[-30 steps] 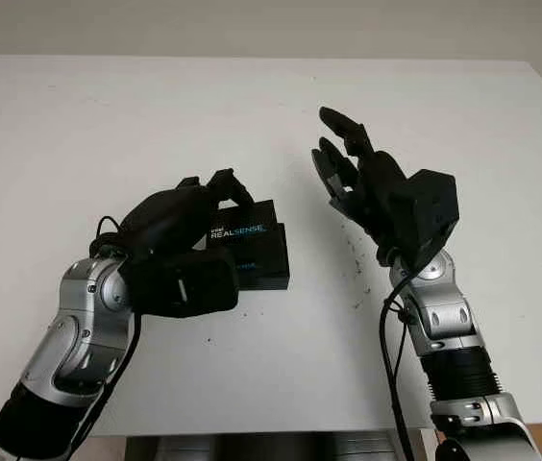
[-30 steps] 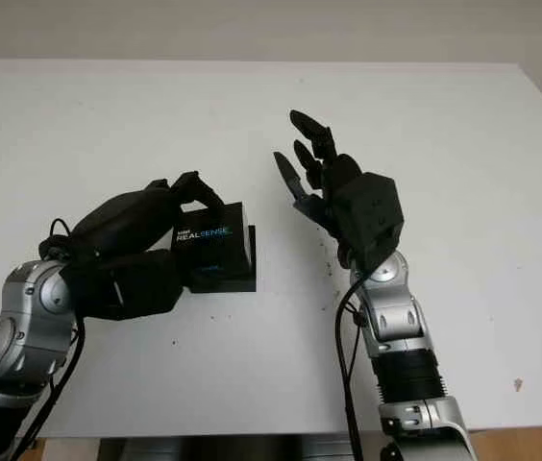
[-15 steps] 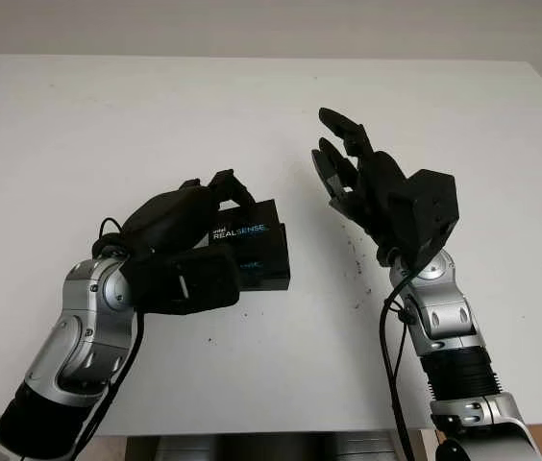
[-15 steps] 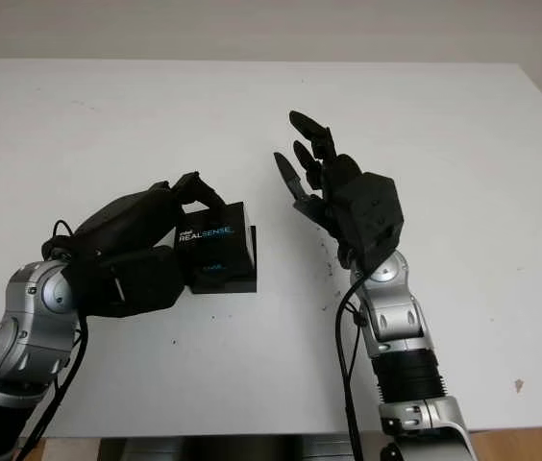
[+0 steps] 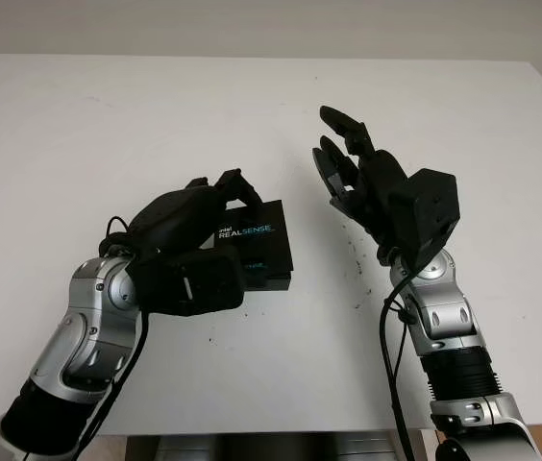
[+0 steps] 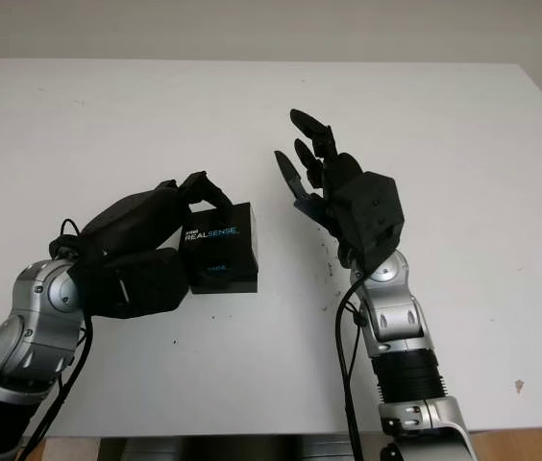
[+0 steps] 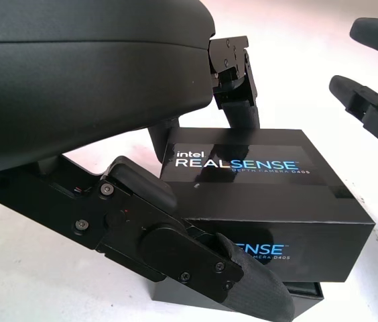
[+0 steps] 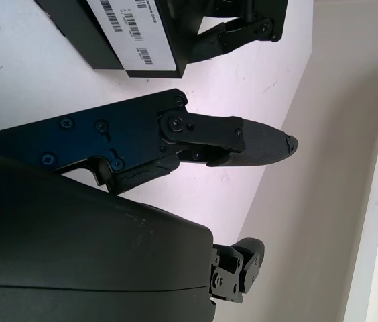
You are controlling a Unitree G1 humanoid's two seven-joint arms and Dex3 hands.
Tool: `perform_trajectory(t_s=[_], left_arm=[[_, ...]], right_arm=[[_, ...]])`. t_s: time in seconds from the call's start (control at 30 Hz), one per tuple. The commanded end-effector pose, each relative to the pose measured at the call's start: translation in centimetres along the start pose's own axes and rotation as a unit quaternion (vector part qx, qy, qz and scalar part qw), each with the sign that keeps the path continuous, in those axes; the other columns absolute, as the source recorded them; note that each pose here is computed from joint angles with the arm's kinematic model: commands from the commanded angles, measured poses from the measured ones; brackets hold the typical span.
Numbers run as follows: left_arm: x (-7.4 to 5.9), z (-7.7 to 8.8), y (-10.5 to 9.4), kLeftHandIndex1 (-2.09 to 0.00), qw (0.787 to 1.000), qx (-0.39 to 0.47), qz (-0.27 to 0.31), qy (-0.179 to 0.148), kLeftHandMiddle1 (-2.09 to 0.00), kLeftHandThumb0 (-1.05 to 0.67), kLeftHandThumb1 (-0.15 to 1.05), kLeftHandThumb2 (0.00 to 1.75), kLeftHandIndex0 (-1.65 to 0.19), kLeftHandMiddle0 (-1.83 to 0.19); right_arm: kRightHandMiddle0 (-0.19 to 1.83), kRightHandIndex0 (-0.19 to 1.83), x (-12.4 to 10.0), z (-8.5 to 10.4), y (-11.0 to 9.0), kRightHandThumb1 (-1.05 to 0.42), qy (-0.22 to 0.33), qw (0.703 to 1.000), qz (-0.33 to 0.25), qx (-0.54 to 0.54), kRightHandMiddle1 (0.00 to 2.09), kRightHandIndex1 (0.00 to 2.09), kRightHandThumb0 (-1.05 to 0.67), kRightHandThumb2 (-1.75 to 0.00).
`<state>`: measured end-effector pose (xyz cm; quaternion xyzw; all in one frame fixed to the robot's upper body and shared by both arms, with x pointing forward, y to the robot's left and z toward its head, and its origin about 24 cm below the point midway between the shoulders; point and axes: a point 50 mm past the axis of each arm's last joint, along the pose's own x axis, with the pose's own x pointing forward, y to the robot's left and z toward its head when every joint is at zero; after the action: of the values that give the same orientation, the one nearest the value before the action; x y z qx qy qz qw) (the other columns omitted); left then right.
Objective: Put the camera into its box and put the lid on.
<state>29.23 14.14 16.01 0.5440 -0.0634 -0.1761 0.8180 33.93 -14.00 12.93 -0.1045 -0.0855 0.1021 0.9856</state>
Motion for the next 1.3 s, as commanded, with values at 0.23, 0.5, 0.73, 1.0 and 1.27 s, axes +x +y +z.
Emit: perform_trajectory(t_s=[0.23, 0.5, 0.73, 1.0, 1.27], left_arm=[[0.2, 0.6, -0.1, -1.81, 0.998, 0.042, -0.032, -0.027, -2.07, -0.27, 1.05, 0.13, -0.02, -0.12], [0.1, 0.5, -0.1, -1.71, 0.995, 0.068, -0.051, -0.043, -2.08, -0.26, 1.05, 0.12, -0.07, -0.21], [-0.1, 0.4, -0.2, -1.68, 0.995, 0.072, -0.056, -0.038, -2.09, -0.26, 1.05, 0.13, -0.06, -0.19], [-0.3, 0.5, -0.9, -1.59, 0.993, 0.105, -0.036, -0.043, -1.96, -0.32, 1.05, 0.13, 0.02, -0.08], [-0.7, 0.8, -1.5, -0.06, 0.97, 0.234, -0.067, -0.018, -0.03, -0.74, 1.05, 0.37, 0.18, 0.18]], right_arm=[[-0.19, 0.12, 0.0, 0.5, -0.1, -1.05, -0.012, 1.0, -0.004, 0.002, 0.58, 0.05, -0.63, -0.48], [-0.19, 0.12, -0.1, 0.4, -0.1, -1.05, -0.009, 1.0, -0.003, 0.001, 0.57, 0.05, -0.63, -0.48], [-0.18, 0.12, -0.1, 0.3, 0.0, -1.05, -0.007, 1.0, -0.005, 0.003, 0.57, 0.06, -0.65, -0.47], [-0.16, 0.13, -0.1, 0.3, 0.0, -1.05, -0.008, 1.0, -0.004, 0.001, 0.55, 0.06, -0.65, -0.47], [-0.16, 0.12, -0.2, 0.2, 0.1, -1.05, -0.007, 1.0, -0.003, 0.0, 0.53, 0.05, -0.65, -0.48]])
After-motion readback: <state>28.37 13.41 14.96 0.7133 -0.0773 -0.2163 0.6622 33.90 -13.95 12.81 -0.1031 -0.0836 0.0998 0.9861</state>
